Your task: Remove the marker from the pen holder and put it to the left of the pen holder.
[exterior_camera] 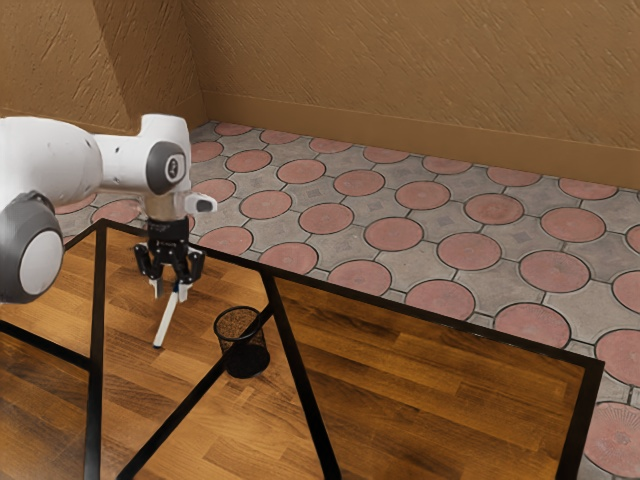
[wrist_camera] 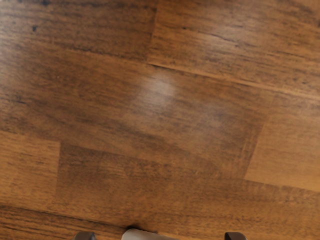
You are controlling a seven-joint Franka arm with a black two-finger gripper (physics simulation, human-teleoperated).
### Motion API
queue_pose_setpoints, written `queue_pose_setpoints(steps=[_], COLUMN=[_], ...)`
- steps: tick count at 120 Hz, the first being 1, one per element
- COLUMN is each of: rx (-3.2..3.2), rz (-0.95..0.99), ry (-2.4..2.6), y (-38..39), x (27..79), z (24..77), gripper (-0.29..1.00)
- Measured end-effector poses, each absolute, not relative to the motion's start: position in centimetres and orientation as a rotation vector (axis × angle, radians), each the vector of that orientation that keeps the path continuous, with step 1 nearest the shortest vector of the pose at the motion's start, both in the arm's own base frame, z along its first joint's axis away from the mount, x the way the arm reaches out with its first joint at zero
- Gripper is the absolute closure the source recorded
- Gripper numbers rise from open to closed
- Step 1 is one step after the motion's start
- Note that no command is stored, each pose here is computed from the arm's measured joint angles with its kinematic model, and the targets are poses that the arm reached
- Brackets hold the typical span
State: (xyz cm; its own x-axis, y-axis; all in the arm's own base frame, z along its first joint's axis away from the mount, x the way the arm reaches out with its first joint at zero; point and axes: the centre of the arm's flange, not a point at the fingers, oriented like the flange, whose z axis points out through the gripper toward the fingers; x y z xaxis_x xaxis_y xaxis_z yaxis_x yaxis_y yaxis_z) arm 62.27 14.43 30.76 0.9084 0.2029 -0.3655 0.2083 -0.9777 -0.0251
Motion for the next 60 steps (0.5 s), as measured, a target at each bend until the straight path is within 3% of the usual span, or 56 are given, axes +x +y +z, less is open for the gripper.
queue_pose_setpoints(steps=[36, 51, 60], rx=[2.986, 2.989, 2.971], rz=[-0.571, -0.507, -0.309], ry=[0.346, 0.310, 0.175], y=[14.6, 13.8, 9.8], x=[63.4, 63.7, 63.2], z=[27.0, 29.6, 39.4], gripper=[0.68, 0.42, 0.30])
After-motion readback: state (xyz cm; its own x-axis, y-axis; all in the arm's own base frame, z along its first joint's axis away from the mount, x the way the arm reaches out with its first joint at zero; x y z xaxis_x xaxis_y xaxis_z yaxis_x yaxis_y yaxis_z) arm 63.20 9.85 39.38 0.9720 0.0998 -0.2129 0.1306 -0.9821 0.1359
